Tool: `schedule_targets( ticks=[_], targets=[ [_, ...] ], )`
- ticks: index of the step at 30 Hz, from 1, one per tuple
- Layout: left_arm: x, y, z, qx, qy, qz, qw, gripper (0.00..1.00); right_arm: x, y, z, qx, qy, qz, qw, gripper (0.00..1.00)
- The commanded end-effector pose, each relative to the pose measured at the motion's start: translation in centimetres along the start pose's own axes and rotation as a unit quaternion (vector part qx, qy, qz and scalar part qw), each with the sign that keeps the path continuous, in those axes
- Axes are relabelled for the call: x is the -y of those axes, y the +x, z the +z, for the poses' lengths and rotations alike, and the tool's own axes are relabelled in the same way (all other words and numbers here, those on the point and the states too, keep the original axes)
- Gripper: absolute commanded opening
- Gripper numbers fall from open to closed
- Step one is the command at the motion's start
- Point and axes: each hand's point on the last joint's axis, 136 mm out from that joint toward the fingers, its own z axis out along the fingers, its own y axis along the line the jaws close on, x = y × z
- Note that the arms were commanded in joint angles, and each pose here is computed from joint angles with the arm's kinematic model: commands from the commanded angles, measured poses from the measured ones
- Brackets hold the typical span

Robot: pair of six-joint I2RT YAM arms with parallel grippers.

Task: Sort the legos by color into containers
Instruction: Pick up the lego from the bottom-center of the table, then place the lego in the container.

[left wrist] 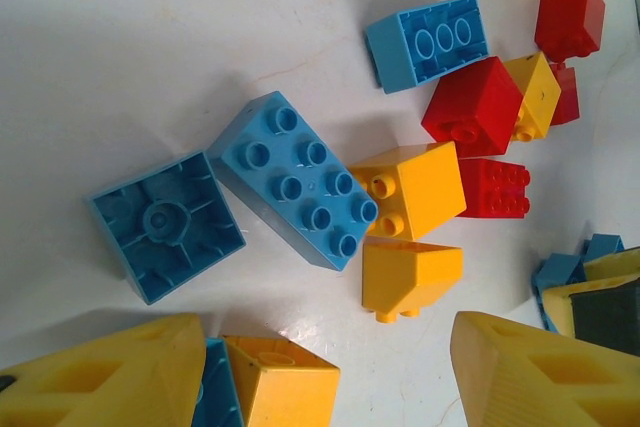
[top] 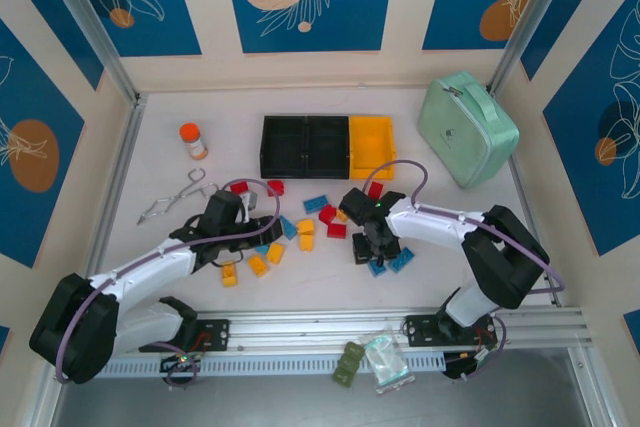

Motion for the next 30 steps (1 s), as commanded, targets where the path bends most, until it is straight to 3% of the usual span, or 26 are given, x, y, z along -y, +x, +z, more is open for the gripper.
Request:
schedule_targets(
  ticks=[1,5,18,30],
  targets=[
    [0.5,0.0,0.2,0.004,0.006,0.001,1.0,0.66,-0.3,0.2,-0.4,0.0,-0.002,0.001,1.0,0.38],
    [0.7,0.0,0.2,0.005,0.008,0.002,1.0,0.66,-0.5,-1.7,-1.7,0.027,-0.001,-0.004,1.0,0.28],
    [3.6,-0.9,-0.2,0.013,0.037,0.027,0.999,0.66,1.7,-15.0,-10.9,0.173,-0.061,0.072,0.98,0.27],
    [5.3,-0.9,0.5,0.005,0.042,0.045,0.998,0.66,5.0,-26.1,-10.2,0.185,-0.039,0.129,0.974,0.27]
  ],
)
